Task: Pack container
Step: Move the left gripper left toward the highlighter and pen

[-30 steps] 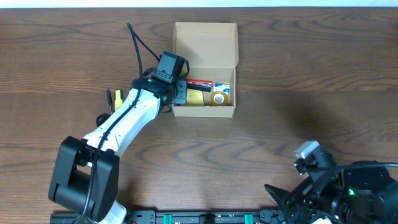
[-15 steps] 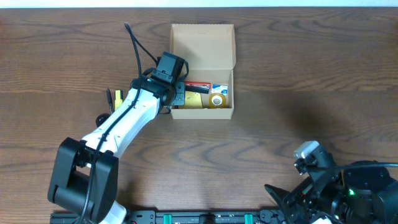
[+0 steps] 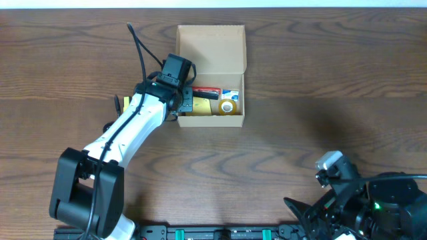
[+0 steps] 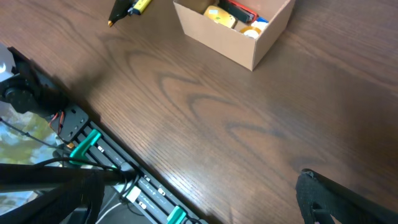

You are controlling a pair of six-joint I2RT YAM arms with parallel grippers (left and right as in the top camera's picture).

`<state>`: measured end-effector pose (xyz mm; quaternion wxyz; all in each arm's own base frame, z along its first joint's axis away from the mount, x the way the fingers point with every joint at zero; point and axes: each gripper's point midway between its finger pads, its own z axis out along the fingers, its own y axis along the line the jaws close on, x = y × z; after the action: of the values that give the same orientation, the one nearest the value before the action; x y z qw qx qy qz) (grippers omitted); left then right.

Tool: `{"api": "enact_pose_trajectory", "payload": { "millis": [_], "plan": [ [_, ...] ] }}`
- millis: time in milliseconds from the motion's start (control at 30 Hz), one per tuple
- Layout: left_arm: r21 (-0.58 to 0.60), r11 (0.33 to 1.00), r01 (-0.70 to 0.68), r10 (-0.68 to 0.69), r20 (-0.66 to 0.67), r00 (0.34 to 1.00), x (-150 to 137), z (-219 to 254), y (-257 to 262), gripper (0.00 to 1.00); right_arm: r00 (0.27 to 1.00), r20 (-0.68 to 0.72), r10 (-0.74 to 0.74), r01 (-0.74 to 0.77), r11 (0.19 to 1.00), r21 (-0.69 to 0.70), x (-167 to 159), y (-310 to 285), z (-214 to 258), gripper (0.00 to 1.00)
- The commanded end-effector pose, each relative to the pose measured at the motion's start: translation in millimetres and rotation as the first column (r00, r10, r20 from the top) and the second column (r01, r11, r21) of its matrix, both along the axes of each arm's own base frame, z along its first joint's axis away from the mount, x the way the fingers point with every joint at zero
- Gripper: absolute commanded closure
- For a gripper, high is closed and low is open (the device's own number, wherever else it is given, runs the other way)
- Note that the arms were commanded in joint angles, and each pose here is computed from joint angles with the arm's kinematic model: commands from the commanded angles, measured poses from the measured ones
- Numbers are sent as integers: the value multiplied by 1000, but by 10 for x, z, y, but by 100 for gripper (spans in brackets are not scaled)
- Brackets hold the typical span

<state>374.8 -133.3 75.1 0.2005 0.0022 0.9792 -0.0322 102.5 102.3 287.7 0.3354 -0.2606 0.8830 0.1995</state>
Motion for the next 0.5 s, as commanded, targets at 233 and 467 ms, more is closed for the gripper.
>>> {"api": "enact_pose_trajectory", "payload": {
  "millis": [233,467],
  "plan": [
    [87,996,-30,30,-1,1000,-13,4,274,94,1000,-7,0,0,1000,9,-9,10,3,1],
    [94,995,-32,31,6,999,-50,99,325,94,1000,-7,0,0,1000,9,-9,10,3,1]
  ]
}}
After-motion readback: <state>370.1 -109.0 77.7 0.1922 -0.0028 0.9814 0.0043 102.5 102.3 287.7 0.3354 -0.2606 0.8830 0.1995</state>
